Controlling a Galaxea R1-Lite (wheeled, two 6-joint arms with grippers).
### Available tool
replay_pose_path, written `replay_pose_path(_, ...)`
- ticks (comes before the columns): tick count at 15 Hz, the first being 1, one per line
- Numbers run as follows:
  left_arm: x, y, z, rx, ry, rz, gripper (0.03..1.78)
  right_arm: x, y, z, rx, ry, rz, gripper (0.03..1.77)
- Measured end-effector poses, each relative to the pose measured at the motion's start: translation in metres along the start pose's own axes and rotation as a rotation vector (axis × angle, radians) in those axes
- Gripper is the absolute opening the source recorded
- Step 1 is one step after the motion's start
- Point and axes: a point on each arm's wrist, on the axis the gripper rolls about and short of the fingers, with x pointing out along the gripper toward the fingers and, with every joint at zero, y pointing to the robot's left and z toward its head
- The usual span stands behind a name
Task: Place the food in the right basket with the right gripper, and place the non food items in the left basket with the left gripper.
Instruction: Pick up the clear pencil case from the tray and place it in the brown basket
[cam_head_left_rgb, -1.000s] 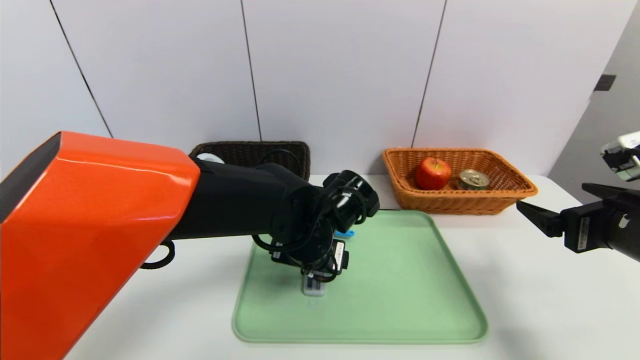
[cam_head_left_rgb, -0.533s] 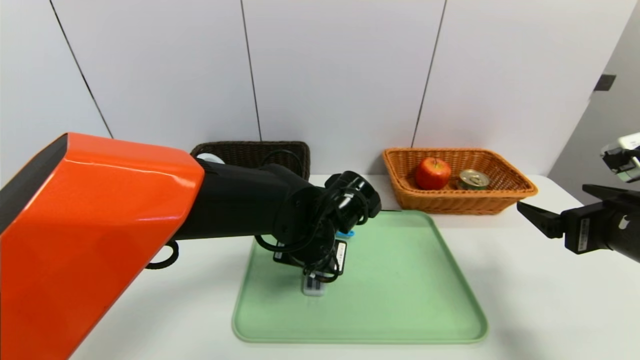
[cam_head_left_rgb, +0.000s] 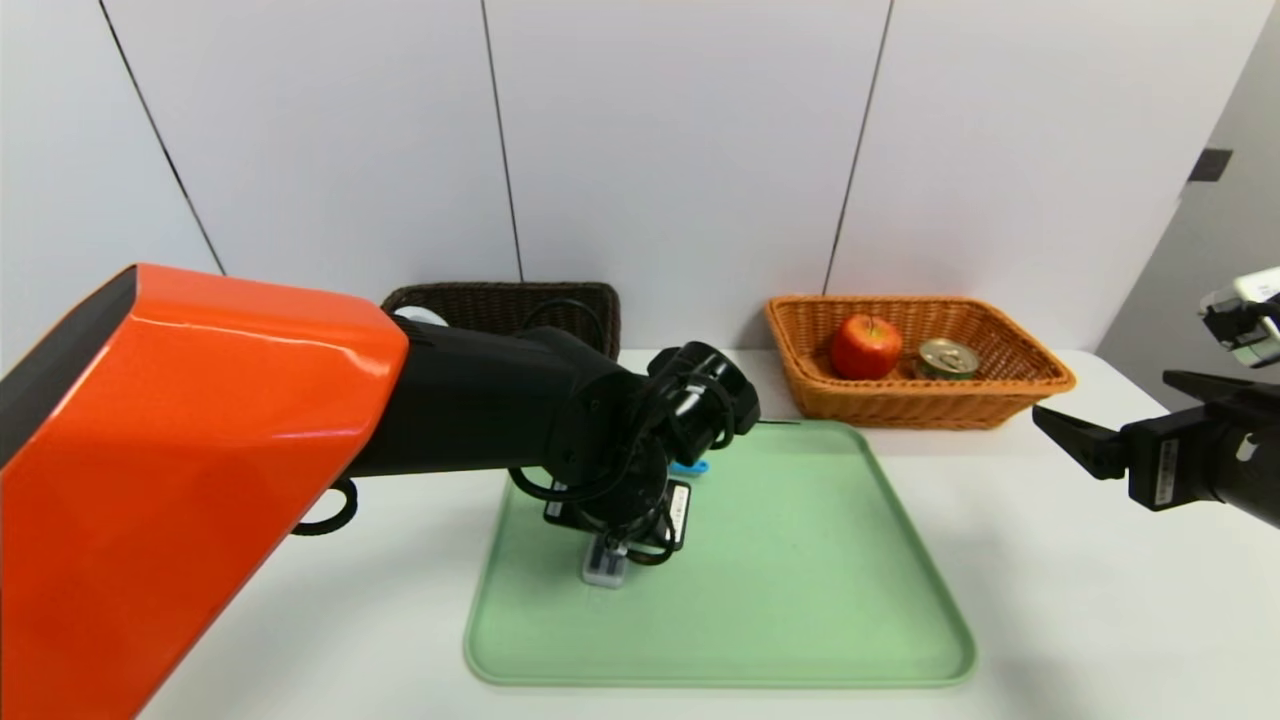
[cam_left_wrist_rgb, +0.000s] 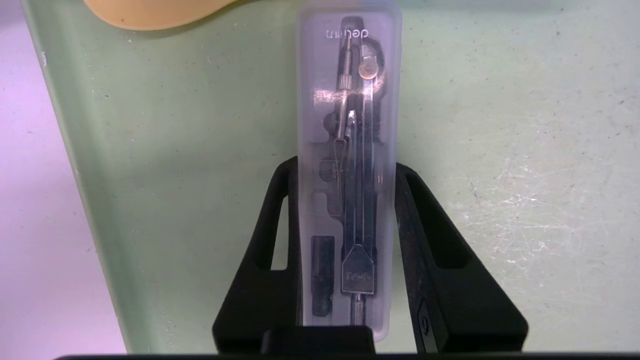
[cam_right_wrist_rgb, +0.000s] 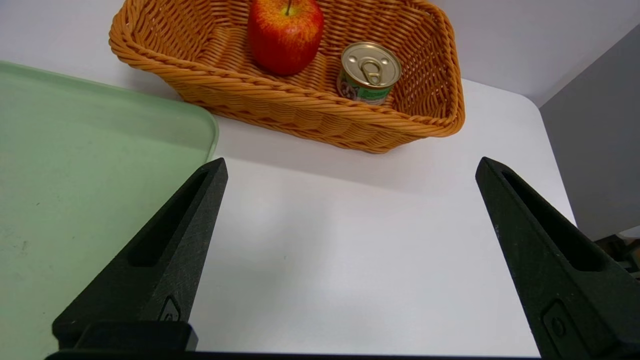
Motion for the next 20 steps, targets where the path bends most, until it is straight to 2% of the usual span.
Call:
replay_pose_path(3, -0.003, 0.001, 0.002, -0.003, -0.013, 0.006, 0.56, 0.0, 0.0, -0.001, 0.0, 0.002, 0.001, 1.71)
replay_pose_path(6, -0.019, 0.008, 0.014, -0.016, -0.06, -0.009, 0.56, 0.0, 0.0, -0.002, -0.001, 0.006, 0.002, 1.71)
replay_pose_path(12, -0.076, 0.032, 0.038, -0.011, -0.209, -0.068, 0.56, 0.0, 0.002, -0.007, -0.007, 0.022, 0.007, 1.71)
replay_pose_path(14, -0.09, 0.041, 0.045, -0.003, -0.263, -0.051, 0.56, -0.001, 0.002, -0.009, -0.009, 0.028, 0.01, 1.71)
replay_pose_path(17, -0.103, 0.061, 0.067, -0.064, -0.349, -0.034, 0.56, -0.001, 0.002, -0.009, -0.009, 0.03, 0.011, 1.71)
replay_pose_path(20, -0.102, 0.089, 0.097, -0.087, -0.476, 0.005, 0.56, -0.001, 0.003, -0.01, -0.01, 0.031, 0.012, 1.71)
